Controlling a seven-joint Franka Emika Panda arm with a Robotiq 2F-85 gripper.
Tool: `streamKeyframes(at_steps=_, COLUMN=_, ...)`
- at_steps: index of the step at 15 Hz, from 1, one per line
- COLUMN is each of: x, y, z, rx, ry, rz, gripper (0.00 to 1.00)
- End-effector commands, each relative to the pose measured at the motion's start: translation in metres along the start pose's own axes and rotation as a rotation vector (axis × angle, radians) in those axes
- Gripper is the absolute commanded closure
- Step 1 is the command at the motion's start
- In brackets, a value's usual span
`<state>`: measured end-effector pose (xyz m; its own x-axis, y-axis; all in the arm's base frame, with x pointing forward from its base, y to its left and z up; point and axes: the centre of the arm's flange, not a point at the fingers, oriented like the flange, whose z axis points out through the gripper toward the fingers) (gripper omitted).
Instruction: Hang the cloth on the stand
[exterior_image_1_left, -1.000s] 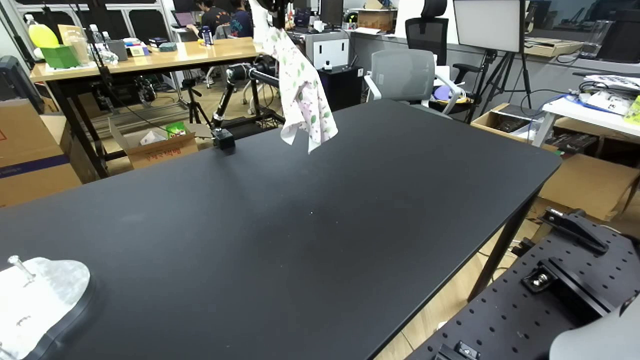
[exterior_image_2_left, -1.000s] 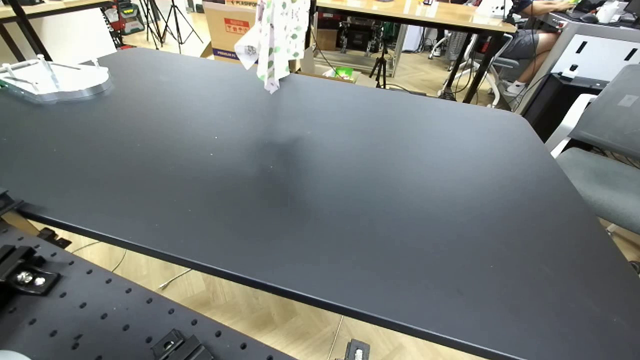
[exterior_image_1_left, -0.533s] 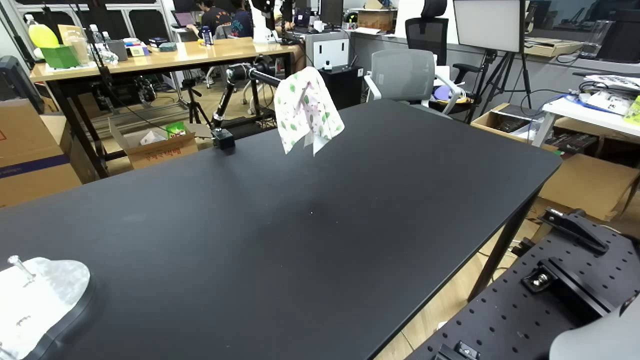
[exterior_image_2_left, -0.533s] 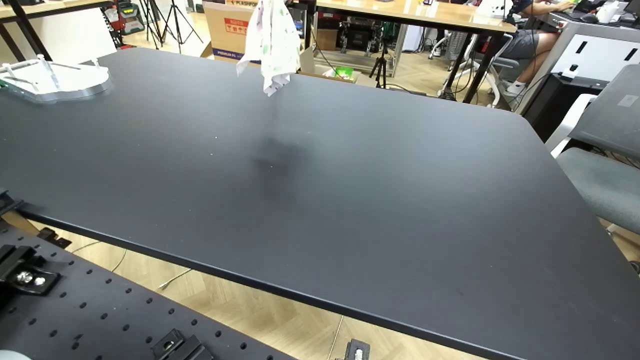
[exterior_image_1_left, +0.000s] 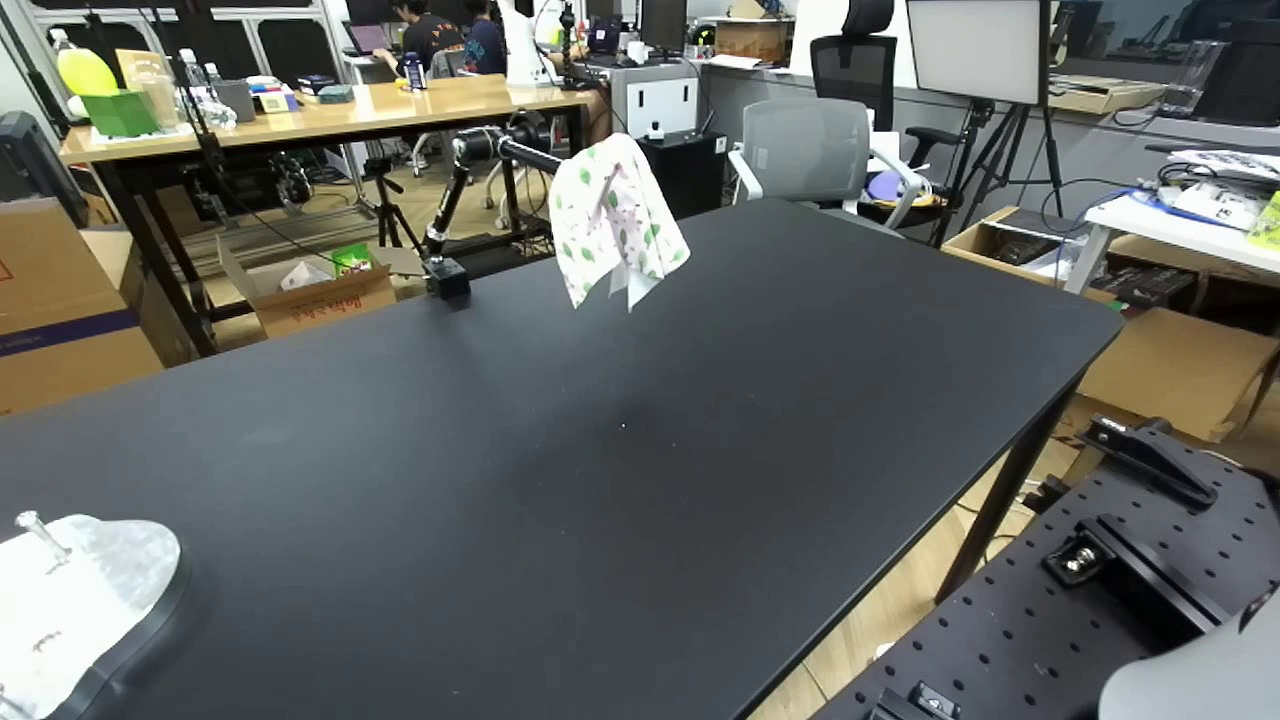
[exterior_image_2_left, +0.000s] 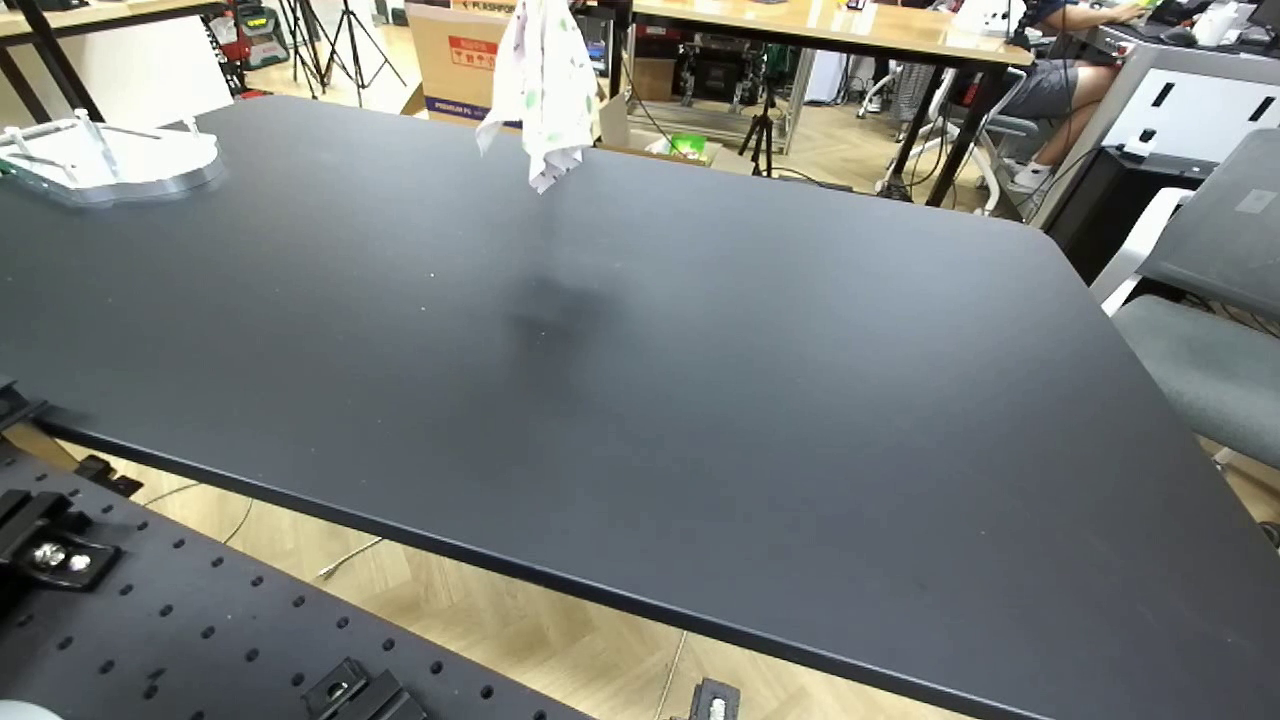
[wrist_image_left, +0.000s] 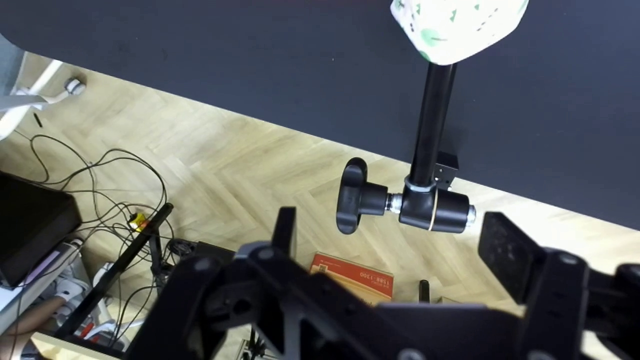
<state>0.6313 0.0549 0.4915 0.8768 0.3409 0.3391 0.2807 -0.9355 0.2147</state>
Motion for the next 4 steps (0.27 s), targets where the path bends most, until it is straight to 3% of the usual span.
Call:
streamKeyframes(at_steps=1, x=-0.0005, y=-0.0002, z=0.0007, rx=0.0, ry=-0.002, rz=0.0, gripper=0.06)
streamKeyframes(at_steps=4, x=-0.0012, y=-0.0004, z=0.0016, rx=0.001, ry=-0.004, rz=-0.001, gripper=0.06)
